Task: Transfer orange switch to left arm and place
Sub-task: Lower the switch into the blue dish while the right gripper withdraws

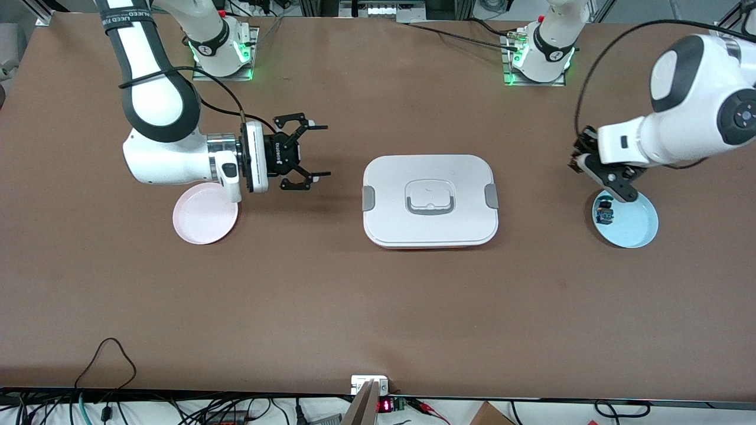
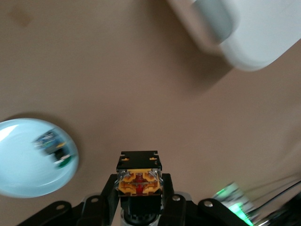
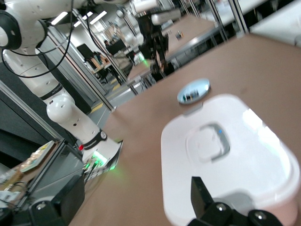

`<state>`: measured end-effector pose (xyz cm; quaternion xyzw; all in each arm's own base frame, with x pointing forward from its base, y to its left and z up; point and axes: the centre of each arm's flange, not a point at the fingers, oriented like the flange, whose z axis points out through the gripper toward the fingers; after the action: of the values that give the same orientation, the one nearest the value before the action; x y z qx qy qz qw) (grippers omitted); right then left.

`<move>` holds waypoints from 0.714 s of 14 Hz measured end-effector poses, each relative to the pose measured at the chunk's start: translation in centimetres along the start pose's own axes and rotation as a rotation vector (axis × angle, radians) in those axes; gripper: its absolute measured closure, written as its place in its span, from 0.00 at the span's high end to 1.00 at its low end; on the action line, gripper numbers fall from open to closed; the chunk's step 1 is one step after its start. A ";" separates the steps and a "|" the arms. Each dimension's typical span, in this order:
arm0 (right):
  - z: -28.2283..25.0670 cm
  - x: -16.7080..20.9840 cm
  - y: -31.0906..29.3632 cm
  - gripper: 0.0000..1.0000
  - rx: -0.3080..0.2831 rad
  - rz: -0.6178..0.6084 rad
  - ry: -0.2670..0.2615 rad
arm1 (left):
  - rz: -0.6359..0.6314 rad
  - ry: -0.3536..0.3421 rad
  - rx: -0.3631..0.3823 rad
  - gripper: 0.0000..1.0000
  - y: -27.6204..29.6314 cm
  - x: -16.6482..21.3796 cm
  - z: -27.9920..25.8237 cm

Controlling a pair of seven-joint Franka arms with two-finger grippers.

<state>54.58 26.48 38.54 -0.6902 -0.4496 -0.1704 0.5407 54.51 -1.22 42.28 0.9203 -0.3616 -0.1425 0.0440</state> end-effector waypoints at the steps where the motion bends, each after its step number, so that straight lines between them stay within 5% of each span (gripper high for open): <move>1: -0.5 -0.3 0.1 1.00 -0.012 0.065 -0.035 | 0.056 -0.038 0.054 0.41 -1.6 -0.3 0.7; 4: -1.9 -0.8 0.0 1.00 -0.063 0.285 -0.154 | 0.255 -0.143 0.152 0.41 -4.5 0.3 3.5; 7: -3.2 -0.7 -0.3 1.00 -0.185 0.516 -0.308 | 0.409 -0.225 0.189 0.41 -7.9 0.1 7.0; 10: -5.0 -0.7 -0.3 1.00 -0.318 0.764 -0.390 | 0.512 -0.212 0.157 0.41 -12.3 -2.3 10.3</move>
<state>55.19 21.71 40.02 -0.9002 -0.2245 0.1077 0.3573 57.93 9.61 30.66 0.7795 -0.5949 -0.1937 -0.0310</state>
